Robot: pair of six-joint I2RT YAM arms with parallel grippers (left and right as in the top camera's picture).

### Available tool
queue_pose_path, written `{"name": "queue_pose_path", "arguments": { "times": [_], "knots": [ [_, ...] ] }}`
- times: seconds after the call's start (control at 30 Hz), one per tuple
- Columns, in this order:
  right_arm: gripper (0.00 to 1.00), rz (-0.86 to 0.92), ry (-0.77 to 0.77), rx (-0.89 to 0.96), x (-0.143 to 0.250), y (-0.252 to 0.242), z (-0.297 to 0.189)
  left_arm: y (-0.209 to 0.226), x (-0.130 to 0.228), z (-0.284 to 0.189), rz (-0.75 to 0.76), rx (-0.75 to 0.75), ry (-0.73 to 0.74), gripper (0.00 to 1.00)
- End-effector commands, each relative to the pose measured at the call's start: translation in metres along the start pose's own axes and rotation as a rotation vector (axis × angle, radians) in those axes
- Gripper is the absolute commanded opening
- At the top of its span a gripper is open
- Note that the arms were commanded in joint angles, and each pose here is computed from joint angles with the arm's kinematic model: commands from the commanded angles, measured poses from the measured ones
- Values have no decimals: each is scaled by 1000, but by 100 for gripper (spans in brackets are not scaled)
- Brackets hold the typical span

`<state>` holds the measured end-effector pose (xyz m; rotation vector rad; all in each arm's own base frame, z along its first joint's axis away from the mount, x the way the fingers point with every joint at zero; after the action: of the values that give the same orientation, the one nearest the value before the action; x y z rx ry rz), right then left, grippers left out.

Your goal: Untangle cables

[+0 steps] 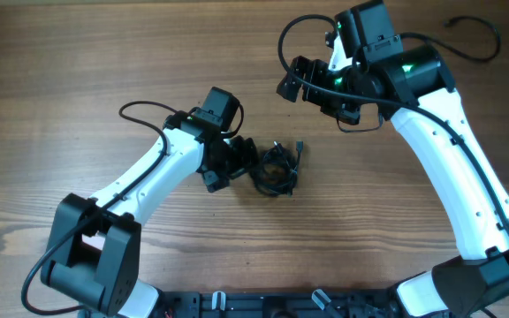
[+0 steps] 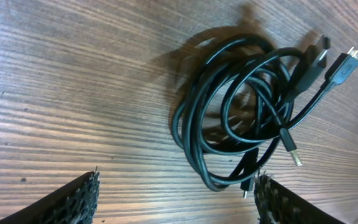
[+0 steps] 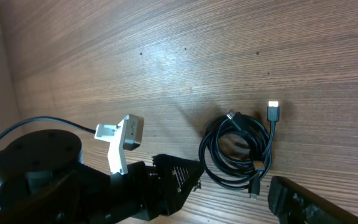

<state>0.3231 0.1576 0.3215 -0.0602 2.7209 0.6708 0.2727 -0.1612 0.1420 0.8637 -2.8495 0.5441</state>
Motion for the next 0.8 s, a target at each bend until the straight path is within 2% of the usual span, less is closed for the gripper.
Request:
{"name": "queue_pose_path", "arguments": {
  "times": [0.0, 0.17, 0.77],
  "knots": [
    [100, 7, -6, 7, 0, 0, 0, 0, 2, 4, 3, 0, 12, 79],
    [100, 7, -6, 7, 0, 0, 0, -7, 18, 10, 57, -13, 29, 81],
    [100, 7, -6, 7, 0, 0, 0, -10, 14, 10, 46, -1, -8, 82]
  ]
}}
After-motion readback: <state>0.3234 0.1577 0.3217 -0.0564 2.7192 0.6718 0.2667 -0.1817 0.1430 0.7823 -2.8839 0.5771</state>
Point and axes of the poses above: each gripper's point midway between its finger pads, its own z axis out along the fingers, its own y axis along the line the jaws close on, x = y × z, the point moved 9 cm from there along -z, back along the fingers, and after that the axes turned 13 degrees about -z, right-handed, at the moved point
